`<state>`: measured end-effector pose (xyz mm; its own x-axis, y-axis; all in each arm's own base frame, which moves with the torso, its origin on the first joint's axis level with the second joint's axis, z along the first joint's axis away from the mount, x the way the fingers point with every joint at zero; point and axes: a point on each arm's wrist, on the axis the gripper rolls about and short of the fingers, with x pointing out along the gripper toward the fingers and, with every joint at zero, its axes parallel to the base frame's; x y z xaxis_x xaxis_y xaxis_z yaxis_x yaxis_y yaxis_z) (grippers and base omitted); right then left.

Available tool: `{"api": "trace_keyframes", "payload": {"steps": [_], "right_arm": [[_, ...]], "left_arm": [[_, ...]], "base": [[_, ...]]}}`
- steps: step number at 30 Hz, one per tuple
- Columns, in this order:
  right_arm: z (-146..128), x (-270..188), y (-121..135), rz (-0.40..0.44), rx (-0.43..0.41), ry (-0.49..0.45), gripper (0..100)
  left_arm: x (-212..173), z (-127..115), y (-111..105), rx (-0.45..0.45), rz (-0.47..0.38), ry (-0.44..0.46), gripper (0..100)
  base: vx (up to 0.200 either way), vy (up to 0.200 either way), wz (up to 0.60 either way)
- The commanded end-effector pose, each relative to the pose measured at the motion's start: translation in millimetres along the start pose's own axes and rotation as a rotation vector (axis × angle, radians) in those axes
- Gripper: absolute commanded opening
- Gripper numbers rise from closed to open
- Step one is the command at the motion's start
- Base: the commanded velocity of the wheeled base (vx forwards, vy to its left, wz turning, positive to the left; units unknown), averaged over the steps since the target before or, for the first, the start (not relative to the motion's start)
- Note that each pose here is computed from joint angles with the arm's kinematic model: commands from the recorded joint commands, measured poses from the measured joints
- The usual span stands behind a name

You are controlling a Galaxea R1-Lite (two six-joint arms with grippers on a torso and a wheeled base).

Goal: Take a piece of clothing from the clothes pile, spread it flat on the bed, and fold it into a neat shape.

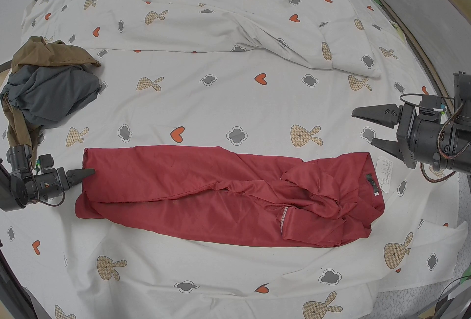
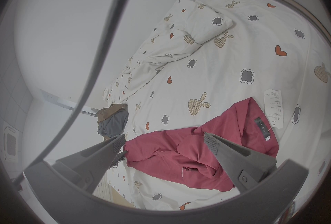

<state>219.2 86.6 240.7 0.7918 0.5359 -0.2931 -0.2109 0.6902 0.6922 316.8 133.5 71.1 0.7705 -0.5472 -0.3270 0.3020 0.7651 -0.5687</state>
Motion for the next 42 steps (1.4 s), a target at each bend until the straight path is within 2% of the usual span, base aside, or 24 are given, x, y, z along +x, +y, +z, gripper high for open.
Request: {"api": "trace_keyframes", "payload": {"steps": [1, 11, 27, 30, 34, 42], "right_arm": [[-1, 1, 0, -0.001, 0.0, 0.003, 100], [-1, 1, -1, -0.002, 0.0, 0.006, 100], [-2, 2, -1, 0.001, 0.001, 0.015, 100], [-2, 2, -1, 0.006, 0.002, 0.021, 100], [-2, 2, -1, 0.007, 0.002, 0.022, 100], [-3, 3, -2, 0.006, 0.003, 0.025, 100]], "left_arm": [[1, -1, 1, -0.005, -0.014, 0.006, 100], [-1, 7, -17, -0.003, -0.136, 0.008, 100], [-7, 12, -20, 0.029, -0.143, -0.02, 100], [-5, 9, -18, 0.015, -0.148, -0.011, 100], [5, -2, -5, -0.019, -0.159, 0.015, 100], [18, -15, 7, -0.016, -0.167, 0.022, 100]], "base": [[0.0, 0.0, 0.0], [0.0, 0.0, 0.0], [0.0, 0.0, 0.0], [0.0, 0.0, 0.0], [0.0, 0.0, 0.0], [0.0, 0.0, 0.0]]}}
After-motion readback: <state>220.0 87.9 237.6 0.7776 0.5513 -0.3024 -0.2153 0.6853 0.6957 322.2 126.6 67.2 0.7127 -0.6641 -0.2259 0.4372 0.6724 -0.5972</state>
